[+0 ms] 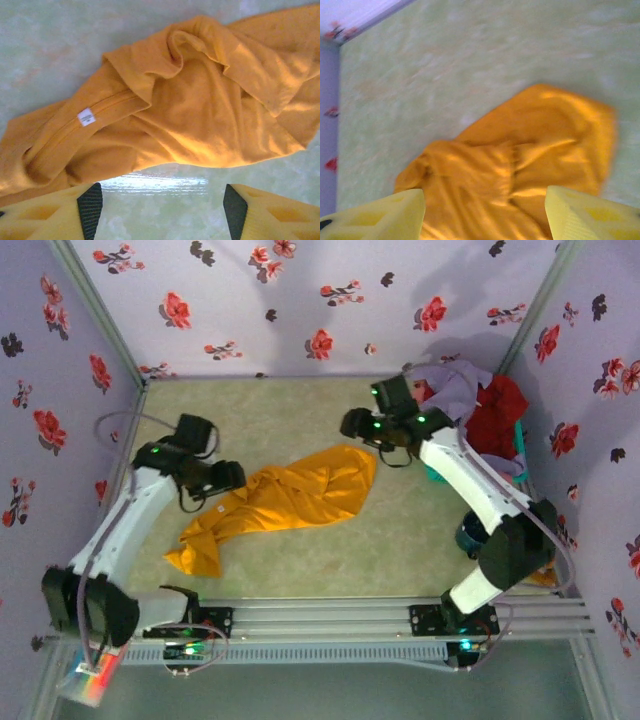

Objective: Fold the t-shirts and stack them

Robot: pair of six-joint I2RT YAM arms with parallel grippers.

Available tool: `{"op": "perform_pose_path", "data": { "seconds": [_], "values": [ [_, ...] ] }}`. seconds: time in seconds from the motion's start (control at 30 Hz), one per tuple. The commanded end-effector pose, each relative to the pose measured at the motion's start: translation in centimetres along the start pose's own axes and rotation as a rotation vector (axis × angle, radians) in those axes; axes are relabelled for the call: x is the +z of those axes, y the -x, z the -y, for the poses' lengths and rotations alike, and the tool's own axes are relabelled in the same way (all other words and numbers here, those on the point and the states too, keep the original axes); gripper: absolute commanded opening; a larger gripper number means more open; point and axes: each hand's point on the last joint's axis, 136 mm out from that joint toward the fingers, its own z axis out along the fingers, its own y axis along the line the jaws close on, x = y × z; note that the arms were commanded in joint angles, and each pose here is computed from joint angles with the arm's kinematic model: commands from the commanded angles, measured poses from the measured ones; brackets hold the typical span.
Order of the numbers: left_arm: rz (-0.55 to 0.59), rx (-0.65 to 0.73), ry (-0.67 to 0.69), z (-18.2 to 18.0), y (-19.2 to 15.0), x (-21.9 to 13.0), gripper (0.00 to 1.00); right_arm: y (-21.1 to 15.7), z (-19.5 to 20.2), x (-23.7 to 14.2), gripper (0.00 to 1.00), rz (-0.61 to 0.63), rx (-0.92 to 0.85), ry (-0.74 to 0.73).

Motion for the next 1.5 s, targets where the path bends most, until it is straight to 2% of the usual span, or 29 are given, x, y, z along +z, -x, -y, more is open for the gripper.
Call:
{"op": "perform_pose_path", "data": {
  "seconds": [0.0, 0.2, 0.4, 0.53, 0.63, 0.97, 1.03, 1.1, 1.23, 1.33, 1.47],
  "values": [
    [-0.006, 0.093, 0.117, 2.3, 0.9, 3.0, 0.65, -0.1, 4.1, -1.7, 0.67, 0.015, 0.029, -0.097],
    [-0.115, 0.364, 0.155, 10.8, 0.1, 8.2, 0.59, 1.1, 8.0, -4.3, 0.67, 0.054, 0.066, -0.144],
    [-0.199, 0.562, 0.216, 16.5, -1.9, 12.5, 0.5, 1.9, 9.6, -6.1, 0.68, 0.085, 0.094, -0.152],
    [-0.244, 0.635, 0.341, 16.6, -1.9, 14.7, 0.43, 1.9, 11.0, -7.1, 0.68, 0.105, 0.12, -0.156],
    [-0.255, 0.652, 0.358, 16.9, -1.9, 15.7, 0.35, 1.9, 12.0, -7.7, 0.68, 0.11, 0.139, -0.162],
    [-0.271, 0.675, 0.376, 16.8, -2.3, 17.3, 0.33, 1.6, 13.0, -8.8, 0.68, 0.116, 0.16, -0.158],
    [-0.272, 0.679, 0.374, 16.9, -2.4, 17.3, 0.37, 1.5, 13.1, -8.8, 0.68, 0.115, 0.162, -0.158],
    [-0.281, 0.682, 0.359, 17.1, -2.7, 17.5, 0.47, 1.4, 13.1, -8.7, 0.68, 0.113, 0.162, -0.155],
    [-0.292, 0.674, 0.327, 17.5, -3.3, 17.8, 0.48, 1.0, 13.4, -8.0, 0.68, 0.094, 0.165, -0.156],
    [-0.297, 0.67, 0.334, 17.2, -3.5, 18.1, 0.42, 0.8, 13.4, -7.9, 0.68, 0.091, 0.166, -0.151],
    [-0.263, 0.673, 0.415, 16.0, -2.7, 18.2, 0.33, 0.5, 13.9, -7.7, 0.68, 0.085, 0.159, -0.166]
  ]
}}
